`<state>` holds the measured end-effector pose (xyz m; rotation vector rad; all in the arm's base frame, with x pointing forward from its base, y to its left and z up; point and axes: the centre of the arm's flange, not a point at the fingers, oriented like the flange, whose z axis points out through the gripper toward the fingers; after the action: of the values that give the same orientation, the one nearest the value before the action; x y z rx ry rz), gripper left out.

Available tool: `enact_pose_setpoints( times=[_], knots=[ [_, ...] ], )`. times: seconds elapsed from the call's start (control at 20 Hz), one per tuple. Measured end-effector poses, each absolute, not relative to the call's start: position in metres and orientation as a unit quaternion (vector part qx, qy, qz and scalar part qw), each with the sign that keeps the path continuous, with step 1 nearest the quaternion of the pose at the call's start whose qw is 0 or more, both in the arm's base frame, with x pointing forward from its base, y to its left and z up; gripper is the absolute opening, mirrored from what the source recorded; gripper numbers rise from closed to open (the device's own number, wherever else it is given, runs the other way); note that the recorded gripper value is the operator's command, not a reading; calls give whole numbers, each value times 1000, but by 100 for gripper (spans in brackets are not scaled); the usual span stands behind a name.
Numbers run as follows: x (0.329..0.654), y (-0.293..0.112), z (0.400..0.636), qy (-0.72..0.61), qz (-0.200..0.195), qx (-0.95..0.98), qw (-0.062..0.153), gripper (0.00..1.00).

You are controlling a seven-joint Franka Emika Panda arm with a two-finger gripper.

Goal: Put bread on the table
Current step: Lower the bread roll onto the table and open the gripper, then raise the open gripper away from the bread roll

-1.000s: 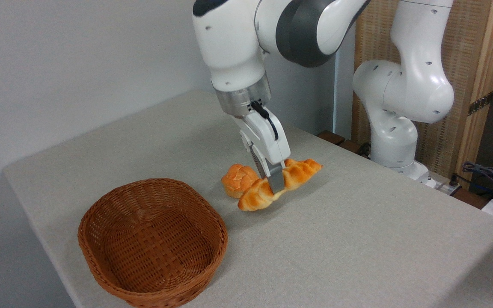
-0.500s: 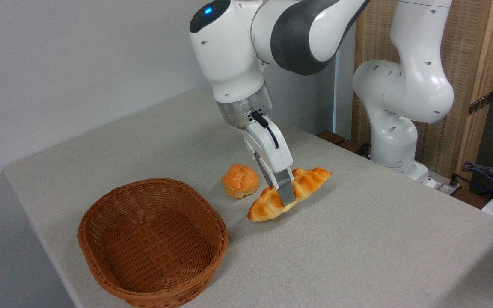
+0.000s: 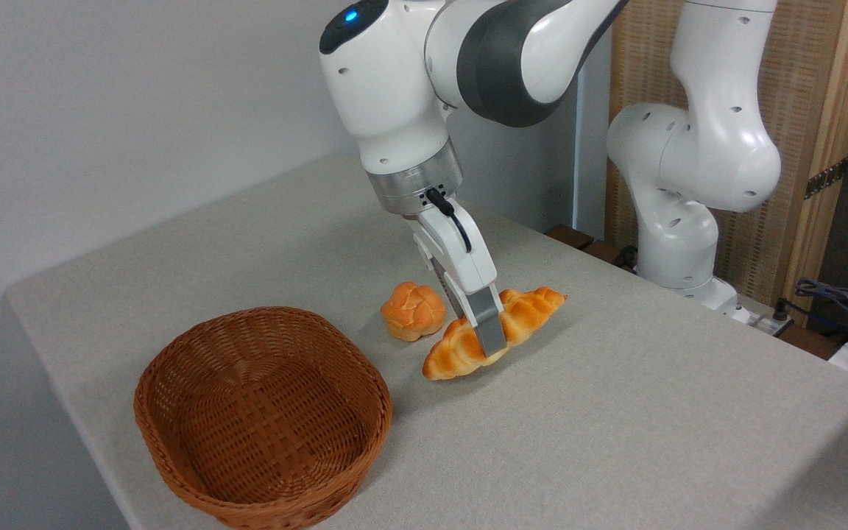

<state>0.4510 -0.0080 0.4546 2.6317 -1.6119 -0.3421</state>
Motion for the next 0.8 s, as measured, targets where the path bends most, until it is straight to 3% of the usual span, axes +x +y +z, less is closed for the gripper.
enact_pose_setpoints(
  times=[0.5,0.8],
  knots=[
    [456,-8,465,-519,-100,849,12,100],
    [478,-8,521,-490,-47,870,-18,100]
  ],
)
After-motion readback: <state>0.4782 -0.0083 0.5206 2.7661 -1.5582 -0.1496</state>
